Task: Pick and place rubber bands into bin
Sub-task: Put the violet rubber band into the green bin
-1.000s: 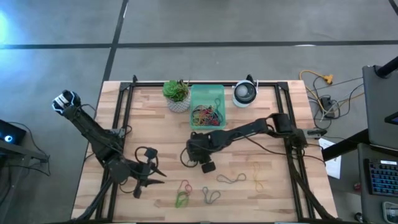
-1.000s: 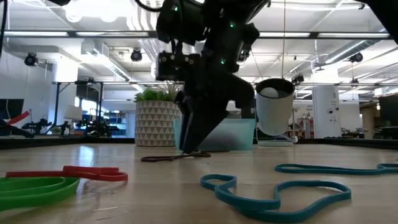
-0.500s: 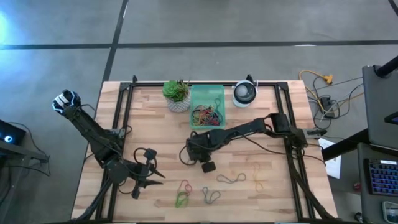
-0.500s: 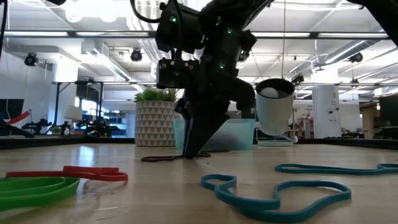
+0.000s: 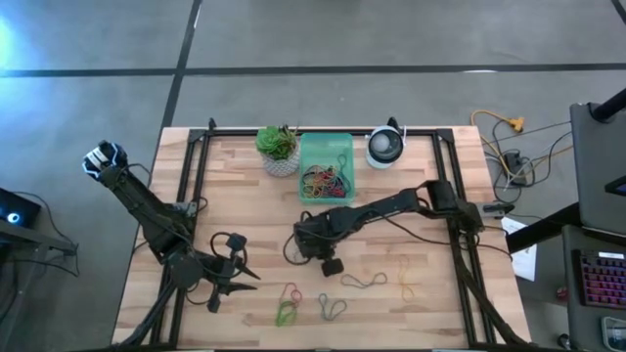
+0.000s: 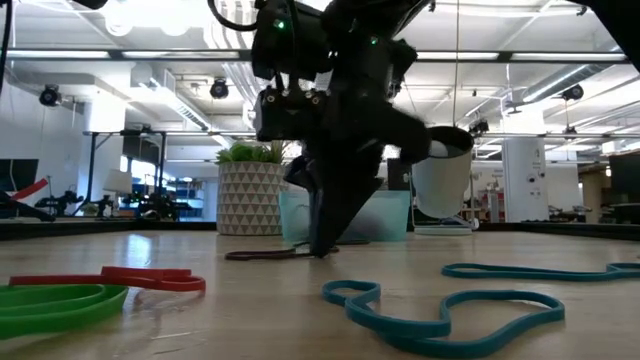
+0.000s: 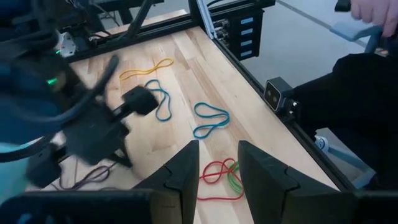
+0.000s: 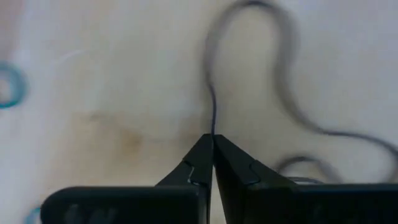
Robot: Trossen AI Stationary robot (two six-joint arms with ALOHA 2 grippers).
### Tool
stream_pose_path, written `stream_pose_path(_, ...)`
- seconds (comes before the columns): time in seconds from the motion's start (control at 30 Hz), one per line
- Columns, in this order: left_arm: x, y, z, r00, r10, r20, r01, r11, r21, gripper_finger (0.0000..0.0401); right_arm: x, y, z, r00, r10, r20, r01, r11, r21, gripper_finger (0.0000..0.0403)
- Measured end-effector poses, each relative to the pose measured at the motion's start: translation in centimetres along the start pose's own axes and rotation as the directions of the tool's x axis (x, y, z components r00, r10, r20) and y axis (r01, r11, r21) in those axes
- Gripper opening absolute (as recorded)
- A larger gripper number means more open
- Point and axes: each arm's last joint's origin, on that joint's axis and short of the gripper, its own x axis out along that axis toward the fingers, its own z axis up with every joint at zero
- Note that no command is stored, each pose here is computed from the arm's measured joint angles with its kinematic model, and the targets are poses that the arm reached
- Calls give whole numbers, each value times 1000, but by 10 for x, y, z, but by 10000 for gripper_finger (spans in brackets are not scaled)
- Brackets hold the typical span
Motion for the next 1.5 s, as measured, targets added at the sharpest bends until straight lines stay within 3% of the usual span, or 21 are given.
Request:
stream_pose_path(0.17, 0, 0, 0, 1000, 0, -1, 0, 1000, 0, 96, -31, 17, 12, 996, -37, 84, 42, 997, -58, 8)
stream_pose_path(0.47, 0, 0, -1, 1000, 0, -1, 0, 1000, -1, 96, -87, 48, 18, 949, -240, 205, 265, 958, -109, 8)
stream_pose_path(0.63, 1, 0, -1, 1000, 0, -1, 0, 1000, -1, 96, -120, 59, 13, 857, -450, 250, 483, 871, -88, 8)
stream_pose_path(0.8, 1, 0, -4, 1000, 2, -5, -2, 1000, 1, 96, -160, 62, 8, 723, -620, 304, 650, 760, 5, 8)
stream_pose_path(0.93, 1, 0, -4, 1000, 2, -4, -2, 1000, 0, 96, -174, 52, 5, 623, -730, 280, 751, 659, 46, 8)
stream_pose_path(1.03, 2, 0, -4, 1000, 2, -1, -2, 1000, -2, 96, -184, 39, 2, 576, -776, 256, 789, 610, 73, 8)
stream_pose_path(1.3, 2, 0, -6, 1000, 1, 5, -1, 1000, -28, 96, -192, -18, -8, 535, -832, 146, 813, 554, 177, 9)
stream_pose_path(1.5, 4, 0, -11, 1000, 0, 12, 1, 999, -33, 96, -195, -62, -24, 574, -815, 81, 766, 569, 300, 9)
